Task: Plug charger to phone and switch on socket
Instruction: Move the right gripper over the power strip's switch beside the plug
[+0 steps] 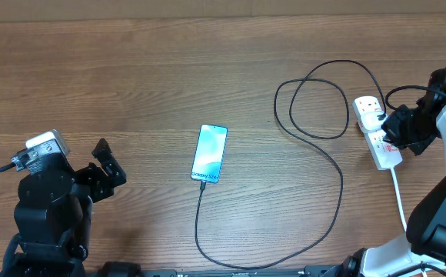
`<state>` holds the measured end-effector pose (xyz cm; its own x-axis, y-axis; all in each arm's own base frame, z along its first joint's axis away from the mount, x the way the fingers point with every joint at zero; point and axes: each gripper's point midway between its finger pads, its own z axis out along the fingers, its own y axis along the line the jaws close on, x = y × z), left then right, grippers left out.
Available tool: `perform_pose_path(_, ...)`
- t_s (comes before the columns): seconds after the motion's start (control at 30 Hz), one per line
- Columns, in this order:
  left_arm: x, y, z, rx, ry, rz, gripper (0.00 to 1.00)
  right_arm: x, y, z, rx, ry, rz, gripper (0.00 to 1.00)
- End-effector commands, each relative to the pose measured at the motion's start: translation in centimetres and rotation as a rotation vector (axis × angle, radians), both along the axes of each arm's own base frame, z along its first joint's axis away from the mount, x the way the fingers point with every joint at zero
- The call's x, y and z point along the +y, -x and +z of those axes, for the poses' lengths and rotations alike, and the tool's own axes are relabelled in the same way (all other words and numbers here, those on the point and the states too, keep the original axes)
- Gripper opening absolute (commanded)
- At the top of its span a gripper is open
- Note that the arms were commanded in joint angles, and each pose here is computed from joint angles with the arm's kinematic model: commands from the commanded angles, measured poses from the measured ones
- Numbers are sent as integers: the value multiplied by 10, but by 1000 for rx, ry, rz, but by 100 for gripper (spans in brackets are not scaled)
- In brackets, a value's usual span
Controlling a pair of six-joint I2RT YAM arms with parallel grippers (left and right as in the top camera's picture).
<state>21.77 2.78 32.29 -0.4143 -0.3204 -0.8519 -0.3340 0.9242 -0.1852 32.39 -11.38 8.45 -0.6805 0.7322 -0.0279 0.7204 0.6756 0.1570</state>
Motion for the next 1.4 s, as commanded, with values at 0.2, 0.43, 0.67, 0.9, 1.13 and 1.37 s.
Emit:
perform_pose_path(0.2,3,0,-2,2,-6,17,99,-4,-10,-11,-8,-35,-15,4)
perform_pose_path(0.43,3,0,-1,-2,-5,17,99,-24,-14,-13,-31,-24,-67,4)
perform_pose_path(0.67,4,12,9,-55,1,19,99,-31,-19,-21,-41,-19,-76,4)
perform_pose_path(0.9,6,30,23,-137,11,19,100,-36,-27,-18,-69,-7,-76,4)
perform_pose_path(1.13,9,51,36,-223,21,19,100,-37,-38,-18,-79,-16,-72,4)
perform_pose_path(1.37,14,72,47,-304,28,38,100,-27,-38,-38,-22,-41,-48,4)
